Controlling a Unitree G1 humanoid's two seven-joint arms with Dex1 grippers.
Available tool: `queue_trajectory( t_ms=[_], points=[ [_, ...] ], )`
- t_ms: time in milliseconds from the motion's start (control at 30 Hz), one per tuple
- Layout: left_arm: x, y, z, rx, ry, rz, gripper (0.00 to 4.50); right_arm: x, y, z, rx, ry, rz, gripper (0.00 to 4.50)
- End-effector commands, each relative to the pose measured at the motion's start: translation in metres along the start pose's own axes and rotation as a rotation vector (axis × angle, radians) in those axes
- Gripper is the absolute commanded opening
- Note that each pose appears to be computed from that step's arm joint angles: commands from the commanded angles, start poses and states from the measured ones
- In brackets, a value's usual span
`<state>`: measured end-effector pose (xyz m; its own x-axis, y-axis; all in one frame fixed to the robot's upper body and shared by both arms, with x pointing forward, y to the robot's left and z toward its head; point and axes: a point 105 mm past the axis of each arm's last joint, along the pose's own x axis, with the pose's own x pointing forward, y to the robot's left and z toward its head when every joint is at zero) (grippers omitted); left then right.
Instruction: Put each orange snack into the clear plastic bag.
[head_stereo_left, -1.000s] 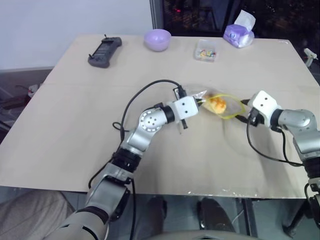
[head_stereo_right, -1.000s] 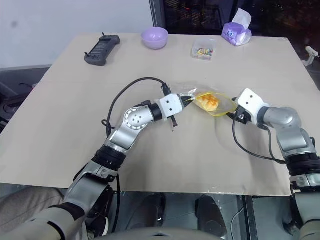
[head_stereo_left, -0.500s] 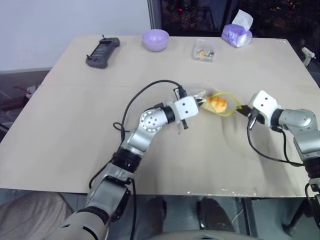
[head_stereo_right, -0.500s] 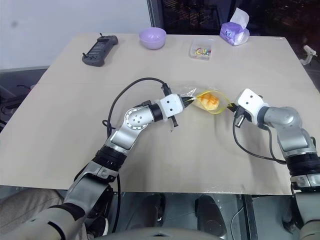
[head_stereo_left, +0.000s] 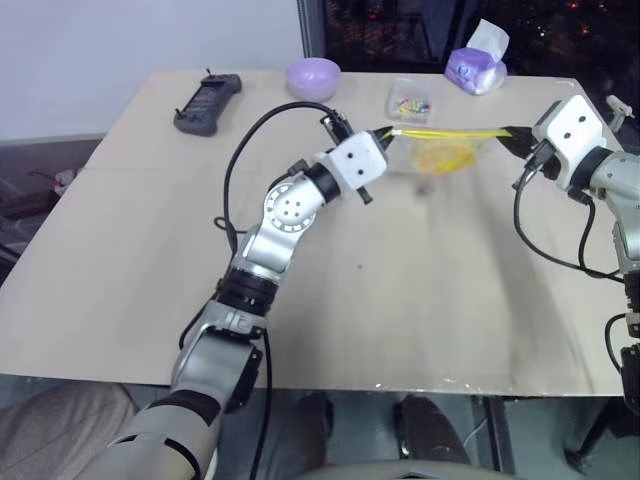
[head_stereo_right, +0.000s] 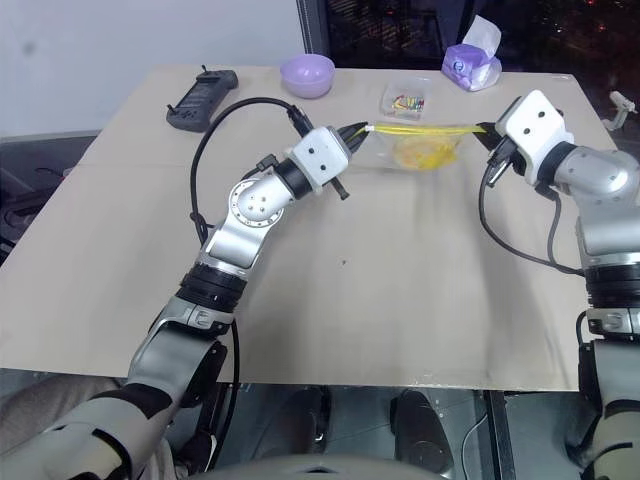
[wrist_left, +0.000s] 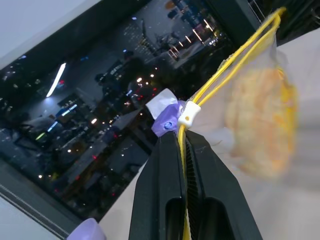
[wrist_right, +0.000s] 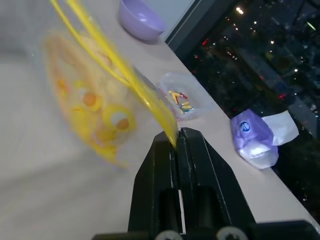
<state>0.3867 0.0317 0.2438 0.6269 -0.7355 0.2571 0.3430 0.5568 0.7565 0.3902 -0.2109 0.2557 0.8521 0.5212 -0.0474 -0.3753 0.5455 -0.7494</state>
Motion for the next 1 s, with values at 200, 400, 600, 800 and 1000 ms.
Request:
queue_trajectory(
  t_ms=[200,400,600,800,1000],
  points=[
    [-0.012,-0.025,-0.008,-0.029,0.01,-0.118,0.0,-0.012,0.04,-0.018,0.057,0.066,0.181,0.03],
    [-0.027,-0.053,-0.017,-0.172,0.062,-0.218,0.0,-0.024,0.075,-0.031,0.128,0.129,0.298,0.03],
    [-0.026,-0.055,-0.012,-0.199,0.062,-0.226,0.0,-0.041,0.074,-0.039,0.13,0.231,0.359,1.7],
    [-0.025,-0.052,-0.007,-0.192,0.047,-0.227,0.0,-0.049,0.049,-0.002,0.064,0.175,0.367,2.19],
    [-0.022,-0.05,0.008,-0.196,0.003,-0.245,0.0,-0.017,0.064,0.056,-0.014,-0.044,0.371,2.19]
  ],
)
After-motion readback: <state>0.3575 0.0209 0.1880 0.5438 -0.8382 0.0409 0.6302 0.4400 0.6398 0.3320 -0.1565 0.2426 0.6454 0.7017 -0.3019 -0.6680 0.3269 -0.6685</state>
